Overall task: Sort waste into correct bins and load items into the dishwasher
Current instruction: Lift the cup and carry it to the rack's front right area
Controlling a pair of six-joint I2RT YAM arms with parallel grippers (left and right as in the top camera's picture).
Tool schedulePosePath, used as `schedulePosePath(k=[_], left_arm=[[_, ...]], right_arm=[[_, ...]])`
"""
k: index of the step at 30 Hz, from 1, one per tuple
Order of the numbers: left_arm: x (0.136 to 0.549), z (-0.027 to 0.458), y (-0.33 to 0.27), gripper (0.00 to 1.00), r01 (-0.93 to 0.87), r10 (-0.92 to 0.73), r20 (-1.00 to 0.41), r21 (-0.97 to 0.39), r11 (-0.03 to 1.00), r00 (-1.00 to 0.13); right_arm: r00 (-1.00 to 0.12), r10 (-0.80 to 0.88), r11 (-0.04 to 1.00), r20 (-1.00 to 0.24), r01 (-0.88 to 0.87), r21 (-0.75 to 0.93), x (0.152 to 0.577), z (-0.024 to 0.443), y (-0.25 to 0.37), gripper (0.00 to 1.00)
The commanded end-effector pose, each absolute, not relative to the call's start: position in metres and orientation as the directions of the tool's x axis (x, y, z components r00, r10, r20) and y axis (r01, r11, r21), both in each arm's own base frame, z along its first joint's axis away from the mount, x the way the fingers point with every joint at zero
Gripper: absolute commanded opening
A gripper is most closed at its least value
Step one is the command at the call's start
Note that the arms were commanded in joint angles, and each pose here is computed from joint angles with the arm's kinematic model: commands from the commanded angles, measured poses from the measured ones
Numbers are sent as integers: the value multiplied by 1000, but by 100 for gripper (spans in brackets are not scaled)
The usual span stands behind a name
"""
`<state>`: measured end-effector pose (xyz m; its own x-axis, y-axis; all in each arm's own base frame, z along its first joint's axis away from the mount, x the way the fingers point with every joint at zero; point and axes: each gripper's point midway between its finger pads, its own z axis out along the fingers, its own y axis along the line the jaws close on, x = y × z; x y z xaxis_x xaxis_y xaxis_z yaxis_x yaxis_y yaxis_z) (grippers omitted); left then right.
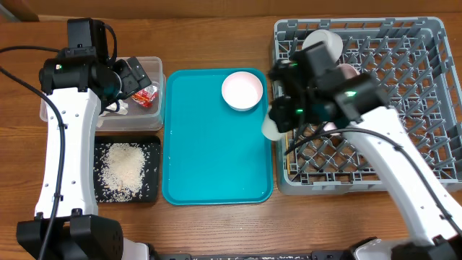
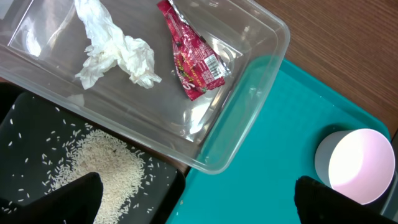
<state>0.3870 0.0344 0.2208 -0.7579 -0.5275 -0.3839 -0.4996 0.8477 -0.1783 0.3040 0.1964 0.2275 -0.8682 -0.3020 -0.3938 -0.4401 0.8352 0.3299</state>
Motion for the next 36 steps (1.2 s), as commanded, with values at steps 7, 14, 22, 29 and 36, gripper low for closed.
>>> schedulePosePath(k=[7, 14, 22, 29, 36], left_arm=[[388, 225, 34, 100, -479, -503, -402, -167, 862, -765], [388, 225, 34, 100, -479, -503, -402, -167, 862, -765], [388, 225, 34, 100, -479, -503, -402, -167, 862, -765], [388, 225, 34, 100, -479, -503, -402, -167, 862, -765], [388, 225, 34, 100, -479, -503, -402, -167, 862, -765]], right_arm=[[-926, -265, 635, -268, -376, 675, 247, 266, 188, 4], [-937, -234, 468, -258, -342, 815, 229, 279, 176, 4], [-966, -89, 307, -242, -257, 916, 221, 242, 148, 4], [-956, 40, 208, -289, -275, 939, 211, 211, 130, 4], [-913, 191, 163, -361, -333, 929, 220, 195, 115, 4]])
